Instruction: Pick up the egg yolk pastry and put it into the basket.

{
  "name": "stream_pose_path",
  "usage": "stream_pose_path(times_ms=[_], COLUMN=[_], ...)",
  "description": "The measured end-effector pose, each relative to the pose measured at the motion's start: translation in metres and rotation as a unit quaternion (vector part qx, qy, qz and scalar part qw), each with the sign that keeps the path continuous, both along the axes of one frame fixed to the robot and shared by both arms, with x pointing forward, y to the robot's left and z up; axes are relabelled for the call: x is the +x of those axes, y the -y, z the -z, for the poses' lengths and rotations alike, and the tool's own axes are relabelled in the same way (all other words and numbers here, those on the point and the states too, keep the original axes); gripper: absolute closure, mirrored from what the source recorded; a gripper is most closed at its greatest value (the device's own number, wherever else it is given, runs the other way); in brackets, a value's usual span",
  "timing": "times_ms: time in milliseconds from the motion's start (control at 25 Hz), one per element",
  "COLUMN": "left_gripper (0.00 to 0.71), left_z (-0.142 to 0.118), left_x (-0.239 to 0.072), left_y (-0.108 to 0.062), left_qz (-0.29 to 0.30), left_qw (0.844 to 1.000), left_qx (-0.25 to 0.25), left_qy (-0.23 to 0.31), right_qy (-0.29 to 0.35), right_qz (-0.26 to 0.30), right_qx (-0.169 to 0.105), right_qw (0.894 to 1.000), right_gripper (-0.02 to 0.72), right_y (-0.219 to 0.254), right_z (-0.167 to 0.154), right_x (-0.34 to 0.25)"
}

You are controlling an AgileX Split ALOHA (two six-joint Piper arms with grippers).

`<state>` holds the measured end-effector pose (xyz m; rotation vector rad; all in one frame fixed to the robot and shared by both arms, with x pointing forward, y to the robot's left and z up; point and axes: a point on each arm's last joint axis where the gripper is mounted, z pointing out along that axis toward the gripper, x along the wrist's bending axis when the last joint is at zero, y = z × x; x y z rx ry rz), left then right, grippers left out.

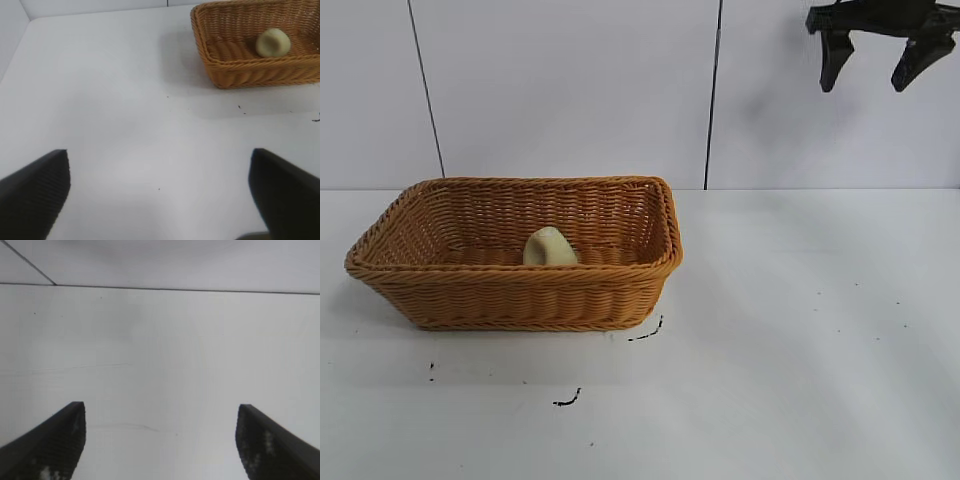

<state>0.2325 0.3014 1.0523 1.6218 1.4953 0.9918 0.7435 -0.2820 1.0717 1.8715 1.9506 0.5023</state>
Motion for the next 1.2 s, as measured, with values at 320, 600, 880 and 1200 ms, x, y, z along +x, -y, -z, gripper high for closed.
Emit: stream_pose_path(times_ms=[320, 600, 880, 1200], left_gripper=[0.014, 0.014, 0.014, 0.014], left_z=[0.0, 0.0, 0.0, 0.0], left_x=[0.0, 0.0, 0.0, 0.0], left_y=[0.0, 0.0, 0.0, 0.0], left_qz=[0.0, 0.0, 0.0, 0.0], left_qw=[1.0, 1.0, 1.0, 1.0], left_qx=[0.0, 0.0, 0.0, 0.0], left_qy=[0.0, 0.0, 0.0, 0.0], right_qy=[-0.047, -0.085, -0.107, -0.093], right_qz=[-0.005, -0.003, -0.003, -0.015], right_qx=[0.035, 0.03, 0.028, 0.023], right_qw=[0.998, 0.996, 0.994, 0.995], right_gripper=[0.111, 0.111, 0.111, 0.111], right_y=[-0.004, -0.001, 0.003, 0.007], right_z=[-0.021, -0.038, -0.038, -0.012], right_x=[-0.055, -0.135, -0.23, -0.332])
